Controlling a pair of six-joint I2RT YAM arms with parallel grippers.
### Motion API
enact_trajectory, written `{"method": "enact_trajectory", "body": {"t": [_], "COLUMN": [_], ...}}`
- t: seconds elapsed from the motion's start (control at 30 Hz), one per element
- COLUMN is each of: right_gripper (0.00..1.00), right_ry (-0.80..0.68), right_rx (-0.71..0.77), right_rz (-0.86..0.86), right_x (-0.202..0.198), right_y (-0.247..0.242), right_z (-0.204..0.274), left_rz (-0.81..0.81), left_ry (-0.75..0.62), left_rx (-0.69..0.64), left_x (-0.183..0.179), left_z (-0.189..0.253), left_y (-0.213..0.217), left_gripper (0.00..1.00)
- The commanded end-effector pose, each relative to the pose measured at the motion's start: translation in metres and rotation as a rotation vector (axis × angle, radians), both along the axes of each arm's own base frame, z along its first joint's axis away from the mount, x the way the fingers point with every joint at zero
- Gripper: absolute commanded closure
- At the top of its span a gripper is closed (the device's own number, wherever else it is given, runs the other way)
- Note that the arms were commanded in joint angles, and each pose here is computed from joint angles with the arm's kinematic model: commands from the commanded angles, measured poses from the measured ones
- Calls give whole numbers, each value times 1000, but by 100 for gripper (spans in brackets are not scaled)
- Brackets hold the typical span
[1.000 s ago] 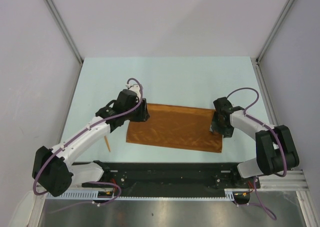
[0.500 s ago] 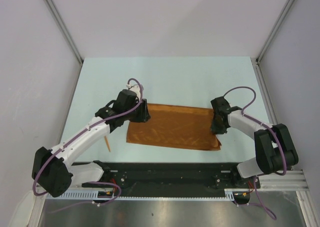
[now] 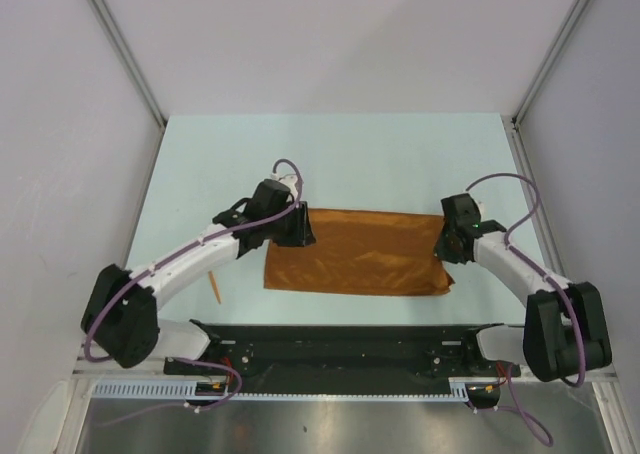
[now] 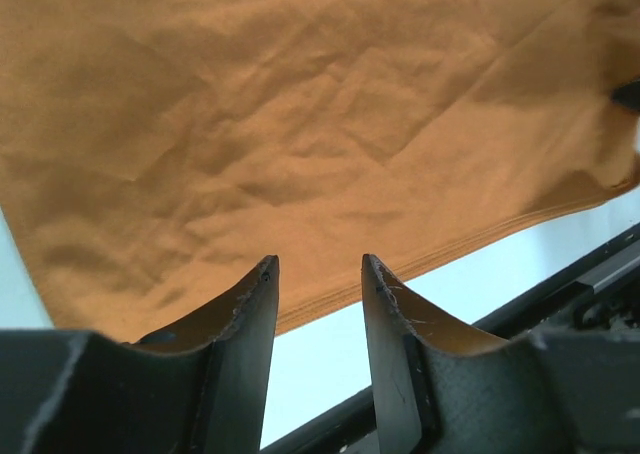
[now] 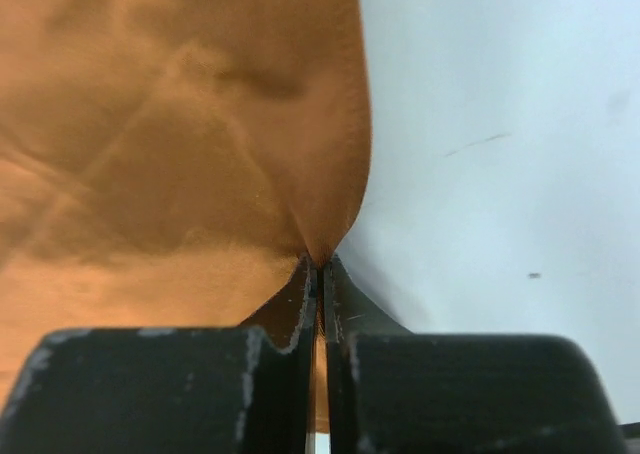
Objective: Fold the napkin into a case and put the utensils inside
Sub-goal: Pick up the rectangle-folded napkin from the center of the board, then fold the rectangle-folded napkin at the center of the board.
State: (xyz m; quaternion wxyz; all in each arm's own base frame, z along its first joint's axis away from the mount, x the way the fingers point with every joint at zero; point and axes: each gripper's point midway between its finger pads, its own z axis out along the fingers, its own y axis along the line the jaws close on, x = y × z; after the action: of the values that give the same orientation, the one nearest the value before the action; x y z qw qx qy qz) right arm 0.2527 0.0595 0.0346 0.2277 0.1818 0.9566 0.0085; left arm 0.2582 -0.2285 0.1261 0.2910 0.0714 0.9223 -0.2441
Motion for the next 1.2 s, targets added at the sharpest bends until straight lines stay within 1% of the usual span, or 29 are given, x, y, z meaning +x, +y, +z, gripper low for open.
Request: {"method": "enact_trajectory", "body": {"t": [0.0, 0.07, 0.1, 0.17, 0.23, 0.3, 0.4, 0.43, 0.47, 0.5, 0.53, 0.57, 0.6, 0.63, 0.67, 0.7, 0.77, 0.8, 0.9, 1.07, 1.17], "right_gripper": [100, 100, 100, 100, 100, 100, 100, 100, 100, 100, 100, 100, 100, 100, 100, 100, 100, 100, 100, 100, 100], "right_ry": [-57, -59, -59, -69, -81, -88, -149, -186, -176, -180, -181, -177, -160, -152, -161, -132, -121, -121, -106, -93, -74], "right_rx": [-31, 0, -5, -28, -39, -75, -122, -117, -111, -100, -78, -75, -77, -58, -38, -35, 4, 13, 66, 151, 201], "right_rz": [-100, -106, -104, -111, -81, -30, 77, 135, 161, 184, 241, 262, 291, 298, 349, 369, 424, 441, 491, 506, 531], "right_x": [5, 6, 6, 12, 19, 23, 39, 47, 51, 54, 52, 60, 59, 60, 58, 59, 50, 54, 50, 49, 42], "right_y": [-38, -38, -38, -43, -42, -38, -14, 7, 18, 30, 56, 72, 87, 102, 128, 144, 180, 196, 237, 275, 291], "right_z": [22, 24, 25, 31, 36, 43, 63, 76, 76, 79, 80, 84, 81, 81, 86, 74, 68, 67, 62, 62, 61], "left_rz": [1, -12, -12, 1, 10, 15, 23, 25, 47, 61, 74, 99, 130, 146, 156, 189, 216, 235, 267, 272, 258], "left_ry": [33, 51, 48, 72, 59, 53, 35, 25, 4, 10, 7, -23, -2, -5, 7, 1, -3, -21, -35, -19, -2], "left_rx": [-72, -60, -65, -59, -79, -76, -37, -24, -4, 15, 26, 15, 26, 18, 16, 8, -2, -17, -8, -8, -29], "left_x": [12, 21, 28, 35, 44, 45, 41, 40, 39, 34, 32, 29, 25, 22, 17, 15, 11, 8, 4, -2, -5], "left_z": [-3, -11, -9, -20, -16, -16, -18, -18, -12, -18, -18, -6, -16, -14, -15, -12, -10, -5, -4, -10, -17], "left_y": [-33, -49, -57, -65, -72, -72, -60, -54, -45, -34, -26, -16, -1, 6, 14, 30, 43, 55, 72, 81, 76], "left_gripper": [57, 58, 58, 58, 58, 58, 57, 57, 57, 57, 56, 56, 55, 55, 55, 55, 55, 54, 53, 53, 53]}}
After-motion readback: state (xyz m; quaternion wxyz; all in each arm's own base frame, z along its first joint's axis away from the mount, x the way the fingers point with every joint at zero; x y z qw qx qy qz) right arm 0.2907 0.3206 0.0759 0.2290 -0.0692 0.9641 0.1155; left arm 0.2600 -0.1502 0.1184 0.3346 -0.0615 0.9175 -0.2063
